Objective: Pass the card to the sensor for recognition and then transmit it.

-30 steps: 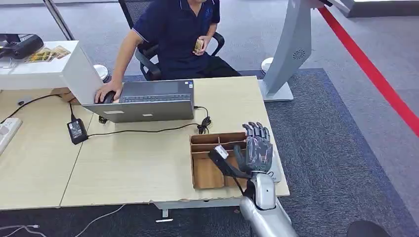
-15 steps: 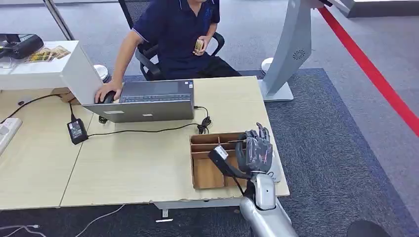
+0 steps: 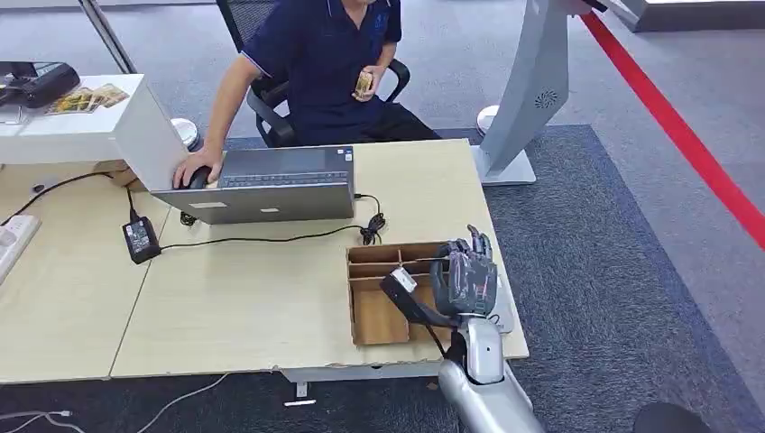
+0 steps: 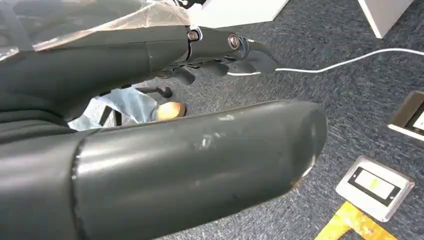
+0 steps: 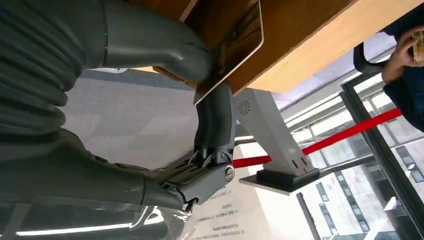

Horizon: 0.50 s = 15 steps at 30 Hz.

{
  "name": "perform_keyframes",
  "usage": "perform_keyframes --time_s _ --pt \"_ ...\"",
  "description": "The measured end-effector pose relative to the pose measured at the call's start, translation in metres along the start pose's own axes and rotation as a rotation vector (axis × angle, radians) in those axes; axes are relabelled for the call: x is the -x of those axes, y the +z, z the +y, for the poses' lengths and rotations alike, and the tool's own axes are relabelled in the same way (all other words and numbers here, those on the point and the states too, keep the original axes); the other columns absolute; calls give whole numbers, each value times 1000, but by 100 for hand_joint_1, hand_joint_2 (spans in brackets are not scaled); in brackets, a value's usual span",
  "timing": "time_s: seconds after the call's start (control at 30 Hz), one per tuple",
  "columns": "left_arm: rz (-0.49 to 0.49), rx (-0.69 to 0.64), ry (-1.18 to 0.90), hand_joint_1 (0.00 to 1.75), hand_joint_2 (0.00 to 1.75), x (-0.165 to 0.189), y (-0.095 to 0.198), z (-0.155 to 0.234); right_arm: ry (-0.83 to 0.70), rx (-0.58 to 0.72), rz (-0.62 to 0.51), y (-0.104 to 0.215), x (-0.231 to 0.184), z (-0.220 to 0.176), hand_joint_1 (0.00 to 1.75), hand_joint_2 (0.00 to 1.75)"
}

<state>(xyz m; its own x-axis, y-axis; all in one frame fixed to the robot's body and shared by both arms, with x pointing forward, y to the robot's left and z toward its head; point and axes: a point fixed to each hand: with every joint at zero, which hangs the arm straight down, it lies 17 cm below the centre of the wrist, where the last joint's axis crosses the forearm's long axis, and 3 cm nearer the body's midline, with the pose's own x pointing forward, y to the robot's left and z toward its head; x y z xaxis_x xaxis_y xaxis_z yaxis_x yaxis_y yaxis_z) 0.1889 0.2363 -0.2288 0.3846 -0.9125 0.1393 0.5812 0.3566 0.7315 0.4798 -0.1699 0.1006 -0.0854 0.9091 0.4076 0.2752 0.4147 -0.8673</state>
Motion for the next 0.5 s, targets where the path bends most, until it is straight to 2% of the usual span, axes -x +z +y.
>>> perform_keyframes --time_s 0.07,0.13,0.3,0.33,0.37,0.5 --pt "0 0 0 0 0 0 0 0 0 0 0 0 0 0 120 175" --pt "0 0 1 0 0 0 0 0 0 -1 0 0 0 0 136 175" --pt "2 1 3 0 0 0 0 0 1 -8 -1 1 1 3 129 175" --pt "2 0 2 0 0 0 0 0 2 -7 -2 1 0 3 145 175" --pt "2 1 3 0 0 0 0 0 2 -7 -2 1 0 3 175 175" --pt "2 0 3 0 0 0 0 0 1 -7 -2 1 0 3 175 175"
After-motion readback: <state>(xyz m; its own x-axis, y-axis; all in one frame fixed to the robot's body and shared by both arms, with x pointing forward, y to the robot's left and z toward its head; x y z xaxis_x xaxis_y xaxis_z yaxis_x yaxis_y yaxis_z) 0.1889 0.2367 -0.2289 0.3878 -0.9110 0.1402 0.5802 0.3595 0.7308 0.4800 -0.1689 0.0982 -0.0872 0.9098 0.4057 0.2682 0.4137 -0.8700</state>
